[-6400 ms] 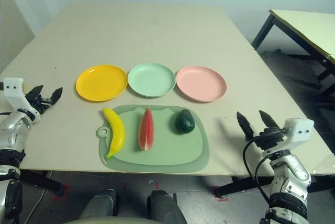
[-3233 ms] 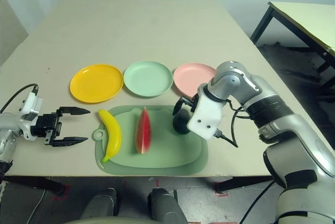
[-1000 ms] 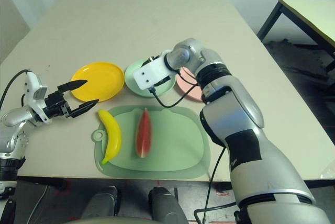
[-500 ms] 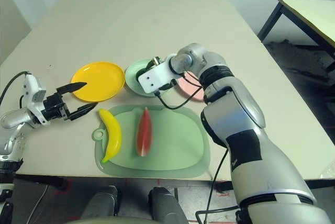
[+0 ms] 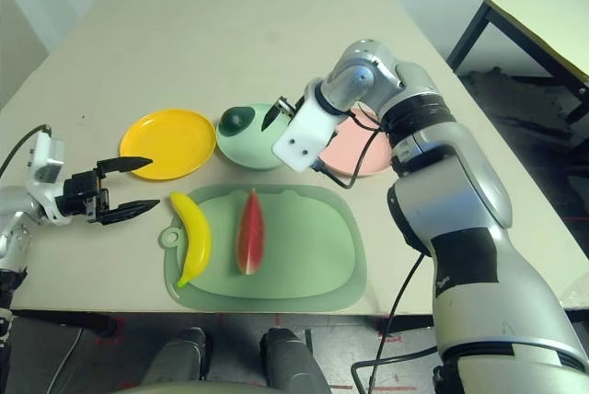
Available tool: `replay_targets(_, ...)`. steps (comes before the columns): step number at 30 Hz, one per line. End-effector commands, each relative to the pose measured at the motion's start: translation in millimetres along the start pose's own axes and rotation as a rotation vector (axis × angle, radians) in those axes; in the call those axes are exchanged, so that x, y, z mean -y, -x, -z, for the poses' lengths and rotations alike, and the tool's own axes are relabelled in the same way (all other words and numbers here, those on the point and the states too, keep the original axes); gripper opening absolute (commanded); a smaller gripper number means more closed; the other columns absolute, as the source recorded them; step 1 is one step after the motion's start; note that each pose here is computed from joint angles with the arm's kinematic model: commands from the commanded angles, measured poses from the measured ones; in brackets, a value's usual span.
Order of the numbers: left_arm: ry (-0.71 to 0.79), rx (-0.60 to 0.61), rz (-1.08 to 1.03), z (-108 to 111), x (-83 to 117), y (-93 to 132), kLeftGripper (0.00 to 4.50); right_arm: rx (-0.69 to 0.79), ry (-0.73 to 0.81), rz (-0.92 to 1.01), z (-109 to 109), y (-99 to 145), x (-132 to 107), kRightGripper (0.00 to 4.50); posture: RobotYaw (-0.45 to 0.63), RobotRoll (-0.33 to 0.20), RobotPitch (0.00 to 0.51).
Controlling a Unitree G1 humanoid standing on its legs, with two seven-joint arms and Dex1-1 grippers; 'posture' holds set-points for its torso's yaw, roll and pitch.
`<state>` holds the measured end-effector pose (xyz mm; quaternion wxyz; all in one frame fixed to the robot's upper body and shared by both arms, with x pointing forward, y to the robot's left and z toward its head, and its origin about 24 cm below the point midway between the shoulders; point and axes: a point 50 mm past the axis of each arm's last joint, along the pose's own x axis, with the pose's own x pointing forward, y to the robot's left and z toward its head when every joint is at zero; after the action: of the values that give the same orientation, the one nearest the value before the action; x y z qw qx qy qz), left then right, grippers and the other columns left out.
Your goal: Place the fruits into color-matched plates.
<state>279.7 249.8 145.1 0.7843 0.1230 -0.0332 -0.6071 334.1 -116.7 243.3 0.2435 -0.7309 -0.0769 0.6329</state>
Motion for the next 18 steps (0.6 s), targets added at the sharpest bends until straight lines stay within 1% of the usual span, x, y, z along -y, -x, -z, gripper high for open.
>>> replay_targets(1,0.013,-0.041,0.093,4,4,-1,4.50,0.091,0.016,-0.042,-28,-4,7,4.47,0.00,0.000,0.098)
replay_targets(4,0.002,-0.065,0.120,3,3,-3,4.50,0.112,-0.014,-0.065,-42,-3,13,4.47,-0.01,0.000,0.096)
replay_targets(9,-0.017,-0.094,0.155,3,2,-5,4.50,0.067,-0.047,-0.134,-44,-6,13,4.47,-0.01,0.000,0.096)
replay_targets(12,-0.023,-0.092,0.146,3,1,-5,4.50,0.055,-0.082,-0.150,-45,-9,15,4.47,-0.01,0.000,0.096)
replay_targets(16,-0.025,-0.085,0.123,2,-1,-5,4.50,0.060,-0.077,-0.156,-49,-14,21,4.47,0.00,0.000,0.098)
replay_targets(18,-0.027,-0.087,0.122,2,-1,-5,4.50,0.080,-0.057,-0.171,-53,-21,19,4.47,0.00,0.000,0.099)
